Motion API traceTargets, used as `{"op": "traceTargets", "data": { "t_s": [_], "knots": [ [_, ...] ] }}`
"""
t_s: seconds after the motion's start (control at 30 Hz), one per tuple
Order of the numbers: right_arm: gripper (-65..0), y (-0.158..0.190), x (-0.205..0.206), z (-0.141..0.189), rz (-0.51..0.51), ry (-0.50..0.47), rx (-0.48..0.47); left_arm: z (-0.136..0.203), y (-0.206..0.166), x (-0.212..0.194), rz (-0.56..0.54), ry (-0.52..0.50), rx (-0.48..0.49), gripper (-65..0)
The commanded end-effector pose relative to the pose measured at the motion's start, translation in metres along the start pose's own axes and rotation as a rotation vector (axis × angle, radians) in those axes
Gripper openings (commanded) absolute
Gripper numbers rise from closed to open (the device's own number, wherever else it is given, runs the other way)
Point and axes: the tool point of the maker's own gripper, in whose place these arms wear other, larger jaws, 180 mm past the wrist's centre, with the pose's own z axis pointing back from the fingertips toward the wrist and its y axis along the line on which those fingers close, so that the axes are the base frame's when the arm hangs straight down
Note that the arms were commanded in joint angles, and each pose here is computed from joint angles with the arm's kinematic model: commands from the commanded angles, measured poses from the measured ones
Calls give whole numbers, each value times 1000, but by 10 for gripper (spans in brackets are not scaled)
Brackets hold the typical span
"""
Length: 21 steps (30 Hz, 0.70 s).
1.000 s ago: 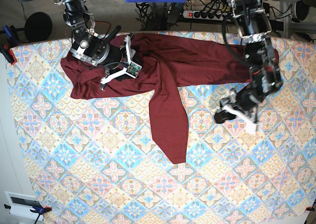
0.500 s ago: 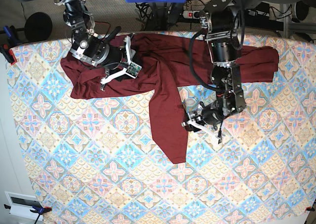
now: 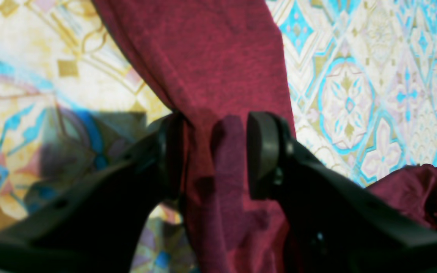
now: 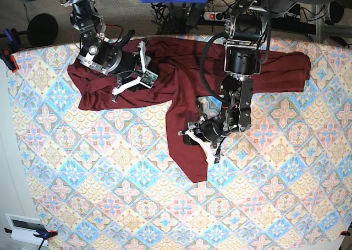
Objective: Layout the t-shirt on the table in an organized manner, then fold the t-shirt properly
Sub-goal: 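Release the shirt with the left gripper and grasp the hanging sleeve, then fold the sleeve with the left gripper up onto the shirt body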
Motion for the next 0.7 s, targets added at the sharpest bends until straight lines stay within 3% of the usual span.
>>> {"op": "traceTargets", "data": {
  "t_s": [0.0,0.13,0.17,0.4,0.67],
  "knots": [
    [-492,-8,15,4,14,-52,-22,-2,11,-24,-2,92,53,-448],
    [-492,-10,16,4,17,-55,-26,-1,10,-20,1,78,47,-637],
    [-492,-12,16,5,16,-54,-30,1,7,-13,-6,59,43,-650],
    [-494,-29,8,11,-5,-39,-82,43,-11,37,-70,-151,15,-650],
    [-494,-29,7,11,-6,-38,-81,115,23,68,13,-385,84,-650]
  ]
}}
